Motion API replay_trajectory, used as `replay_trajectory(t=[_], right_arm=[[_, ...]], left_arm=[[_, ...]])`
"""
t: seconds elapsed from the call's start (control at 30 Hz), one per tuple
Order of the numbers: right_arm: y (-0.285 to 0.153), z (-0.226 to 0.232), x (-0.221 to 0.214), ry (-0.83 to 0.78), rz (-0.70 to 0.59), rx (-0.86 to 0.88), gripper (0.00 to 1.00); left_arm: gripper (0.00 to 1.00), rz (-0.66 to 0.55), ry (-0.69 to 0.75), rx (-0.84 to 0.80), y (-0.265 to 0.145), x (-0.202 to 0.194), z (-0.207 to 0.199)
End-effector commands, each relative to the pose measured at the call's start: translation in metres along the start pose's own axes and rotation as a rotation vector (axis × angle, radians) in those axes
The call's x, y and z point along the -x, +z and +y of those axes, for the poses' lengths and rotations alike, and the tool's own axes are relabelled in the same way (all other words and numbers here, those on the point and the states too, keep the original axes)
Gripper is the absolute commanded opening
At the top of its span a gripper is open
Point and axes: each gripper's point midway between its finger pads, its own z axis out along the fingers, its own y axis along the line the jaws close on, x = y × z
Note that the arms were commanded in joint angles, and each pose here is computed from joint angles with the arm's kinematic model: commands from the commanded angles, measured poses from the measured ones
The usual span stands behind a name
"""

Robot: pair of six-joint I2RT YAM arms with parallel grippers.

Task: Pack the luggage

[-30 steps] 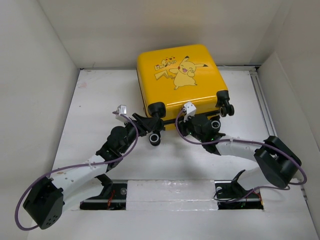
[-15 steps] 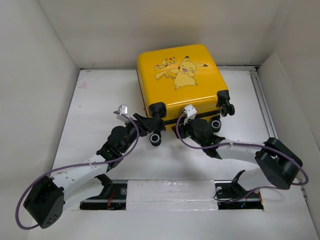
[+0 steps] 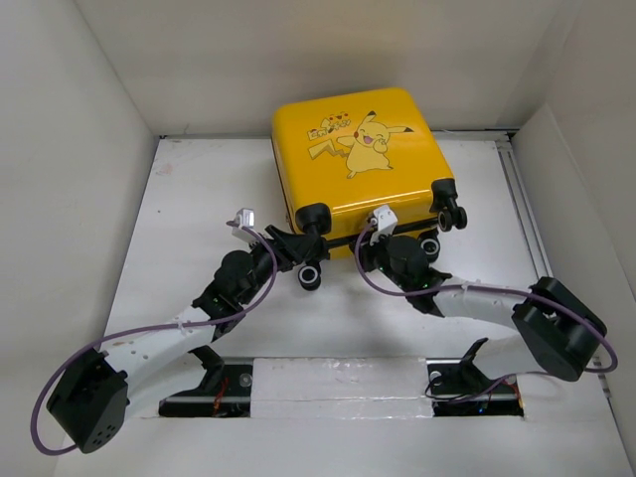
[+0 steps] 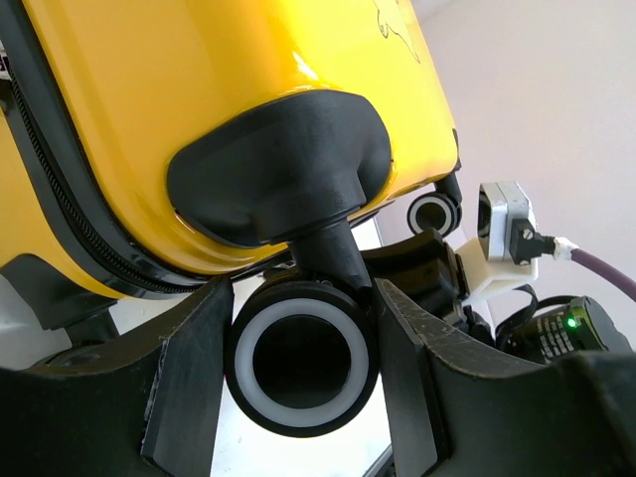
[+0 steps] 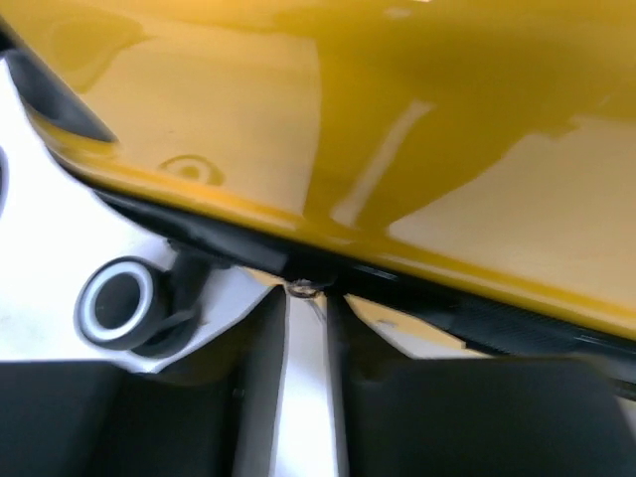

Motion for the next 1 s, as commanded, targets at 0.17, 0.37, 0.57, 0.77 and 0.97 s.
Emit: replay_trajectory(t=[0.17, 0.37, 0.57, 0.77, 0.97], right_arm=[[0.013, 0.003, 0.059, 0.055, -0.219, 0.000, 0.00], [0.008, 0.028, 0.053, 0.057, -0.218, 0.073, 0.00], [-0.003, 0.127, 0.039, 0.036, -0.224, 0.348, 0.00], [-0.011, 0.158, 0.048, 0.071, -0.276, 0.449, 0.00], [-0.012, 0.172, 0.094, 0.262, -0.552, 0.533, 0.00]], left_arm=[[0.00, -0.011, -0.037, -0.232, -0.005, 0.015, -0.072], [0.00, -0.010, -0.037, -0.231, -0.003, 0.015, -0.073], [0.00, 0.015, -0.035, -0.331, 0.005, 0.018, -0.107], [0.00, 0.025, -0.051, -0.418, 0.002, 0.028, -0.138], [0.00, 0.109, -0.159, -0.507, -0.003, 0.016, -0.153]])
